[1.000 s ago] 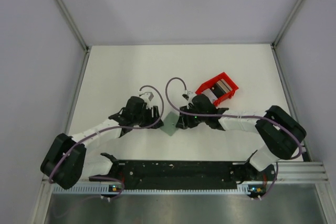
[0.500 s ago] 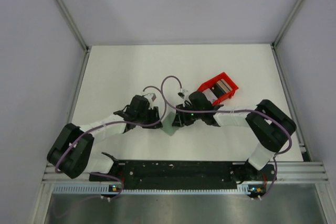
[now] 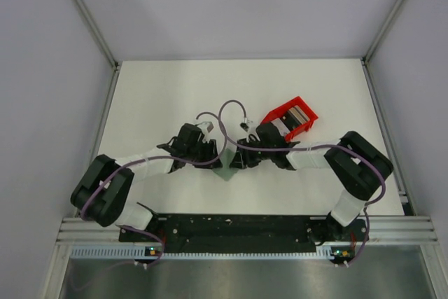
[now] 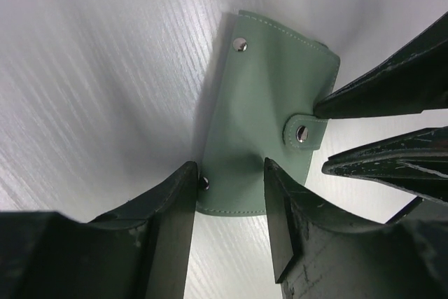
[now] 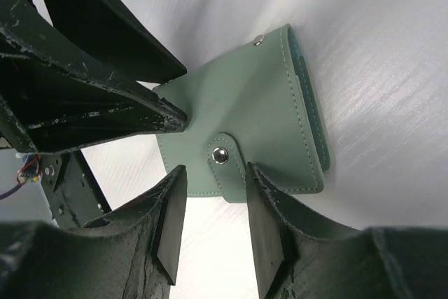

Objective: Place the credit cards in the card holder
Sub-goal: Open the card holder at the center of the board.

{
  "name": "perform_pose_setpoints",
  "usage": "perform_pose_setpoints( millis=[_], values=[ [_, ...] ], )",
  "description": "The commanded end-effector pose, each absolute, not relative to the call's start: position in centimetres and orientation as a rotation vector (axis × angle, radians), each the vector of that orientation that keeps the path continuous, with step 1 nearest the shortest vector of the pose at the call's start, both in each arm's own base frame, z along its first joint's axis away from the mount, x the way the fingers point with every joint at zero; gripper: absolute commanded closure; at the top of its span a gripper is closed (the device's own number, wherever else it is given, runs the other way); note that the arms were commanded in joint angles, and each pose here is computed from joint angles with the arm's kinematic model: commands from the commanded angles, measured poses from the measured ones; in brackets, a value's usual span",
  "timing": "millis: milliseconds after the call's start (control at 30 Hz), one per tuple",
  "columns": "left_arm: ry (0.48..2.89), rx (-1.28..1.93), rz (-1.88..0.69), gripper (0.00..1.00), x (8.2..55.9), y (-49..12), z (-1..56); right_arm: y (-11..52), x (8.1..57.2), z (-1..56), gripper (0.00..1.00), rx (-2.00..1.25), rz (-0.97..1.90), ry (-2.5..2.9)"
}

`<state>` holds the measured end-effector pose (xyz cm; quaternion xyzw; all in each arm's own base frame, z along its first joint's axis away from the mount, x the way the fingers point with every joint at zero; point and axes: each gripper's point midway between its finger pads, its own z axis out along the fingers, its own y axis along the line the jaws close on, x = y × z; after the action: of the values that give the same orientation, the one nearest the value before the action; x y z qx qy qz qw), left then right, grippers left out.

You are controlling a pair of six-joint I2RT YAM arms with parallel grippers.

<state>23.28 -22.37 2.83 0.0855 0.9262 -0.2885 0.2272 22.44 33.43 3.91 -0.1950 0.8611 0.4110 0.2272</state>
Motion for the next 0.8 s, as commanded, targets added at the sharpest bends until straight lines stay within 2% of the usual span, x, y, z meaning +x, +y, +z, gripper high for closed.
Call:
perform_pose_setpoints(
  millis=[0,367,433,633,767],
  values=[
    [2.581,0.259,-0.82,0.54,23.0,-23.1,1.9,32.8,20.9,3.2,0.61,-0.494,1.187,2.402],
    [2.531,0.299,-0.897,0.81,22.8,-23.9,2.5,32.0,19.7,3.2,0.61,-0.408,1.24,2.403],
    [2.516,0.329,-0.922,0.79,22.7,-24.3,2.8,32.1,19.5,3.5,0.61,-0.407,1.257,2.397],
    [2.467,0.411,-1.023,0.6,21.9,-25.3,3.8,31.7,19.3,3.6,0.61,-0.386,1.255,2.398],
    [2.446,0.447,-1.094,0.57,21.3,-26.0,4.1,31.8,19.4,3.3,0.61,-0.375,1.248,2.406]
  ],
)
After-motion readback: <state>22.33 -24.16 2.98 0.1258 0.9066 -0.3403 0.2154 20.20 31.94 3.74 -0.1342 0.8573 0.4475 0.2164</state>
